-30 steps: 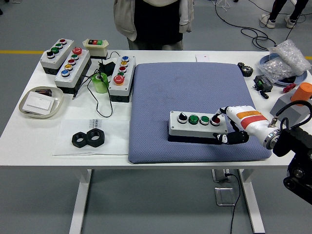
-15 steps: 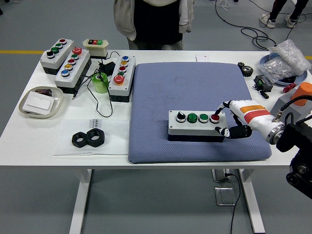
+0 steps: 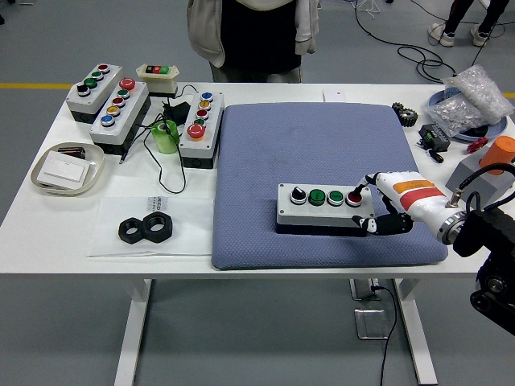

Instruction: Pick up the button,place it on the desk,press the button,press the button

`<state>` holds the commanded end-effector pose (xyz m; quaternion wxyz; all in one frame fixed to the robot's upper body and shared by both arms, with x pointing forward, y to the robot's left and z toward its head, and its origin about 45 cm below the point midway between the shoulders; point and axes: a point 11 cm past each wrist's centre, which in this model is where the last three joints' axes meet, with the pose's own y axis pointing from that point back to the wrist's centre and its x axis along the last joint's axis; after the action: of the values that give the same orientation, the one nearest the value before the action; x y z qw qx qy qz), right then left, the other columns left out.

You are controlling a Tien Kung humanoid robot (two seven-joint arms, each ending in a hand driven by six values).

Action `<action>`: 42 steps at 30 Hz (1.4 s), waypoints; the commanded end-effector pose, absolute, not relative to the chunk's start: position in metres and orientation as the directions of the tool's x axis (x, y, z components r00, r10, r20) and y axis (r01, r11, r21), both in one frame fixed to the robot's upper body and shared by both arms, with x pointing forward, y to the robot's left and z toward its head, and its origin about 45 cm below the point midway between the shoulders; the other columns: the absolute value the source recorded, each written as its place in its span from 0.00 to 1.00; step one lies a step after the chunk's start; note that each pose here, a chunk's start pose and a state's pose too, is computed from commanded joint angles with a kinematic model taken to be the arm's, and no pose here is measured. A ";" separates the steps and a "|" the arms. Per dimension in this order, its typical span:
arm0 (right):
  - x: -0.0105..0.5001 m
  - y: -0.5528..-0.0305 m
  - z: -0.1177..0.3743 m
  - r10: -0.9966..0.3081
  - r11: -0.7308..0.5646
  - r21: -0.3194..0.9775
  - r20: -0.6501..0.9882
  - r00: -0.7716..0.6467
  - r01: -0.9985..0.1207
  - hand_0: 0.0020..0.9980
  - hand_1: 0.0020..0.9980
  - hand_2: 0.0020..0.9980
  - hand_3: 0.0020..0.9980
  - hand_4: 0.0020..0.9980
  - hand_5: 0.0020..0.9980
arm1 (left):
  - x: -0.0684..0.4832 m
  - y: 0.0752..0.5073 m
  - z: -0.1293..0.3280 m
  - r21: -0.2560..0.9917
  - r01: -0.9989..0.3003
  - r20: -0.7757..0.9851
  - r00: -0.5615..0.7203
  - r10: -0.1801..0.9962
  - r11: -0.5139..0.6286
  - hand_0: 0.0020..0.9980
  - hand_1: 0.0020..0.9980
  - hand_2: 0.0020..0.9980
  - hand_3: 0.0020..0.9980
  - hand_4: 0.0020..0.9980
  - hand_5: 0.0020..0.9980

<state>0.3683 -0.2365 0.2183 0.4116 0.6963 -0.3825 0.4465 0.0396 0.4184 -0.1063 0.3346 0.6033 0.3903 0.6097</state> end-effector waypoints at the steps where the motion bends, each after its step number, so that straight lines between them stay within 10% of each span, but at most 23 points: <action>1: 0.368 -0.236 0.218 -0.165 -0.369 0.231 0.937 0.308 -0.900 0.08 0.00 0.03 0.64 0.77 0.36 | 0.040 0.418 -0.106 0.880 0.063 0.474 -0.048 0.879 -0.471 0.75 0.78 0.86 0.77 0.54 1.00; 42: 0.367 -0.204 0.231 -0.195 -0.420 0.166 0.944 0.267 -0.892 0.08 0.00 0.04 0.65 0.77 0.36 | 0.036 0.417 -0.107 0.880 0.070 0.474 -0.040 0.880 -0.470 0.75 0.78 0.85 0.77 0.54 1.00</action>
<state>0.3670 -0.2045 0.2309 0.3746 0.7022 -0.3870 0.4656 0.0356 0.4174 -0.1069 0.3339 0.6068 0.3915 0.6058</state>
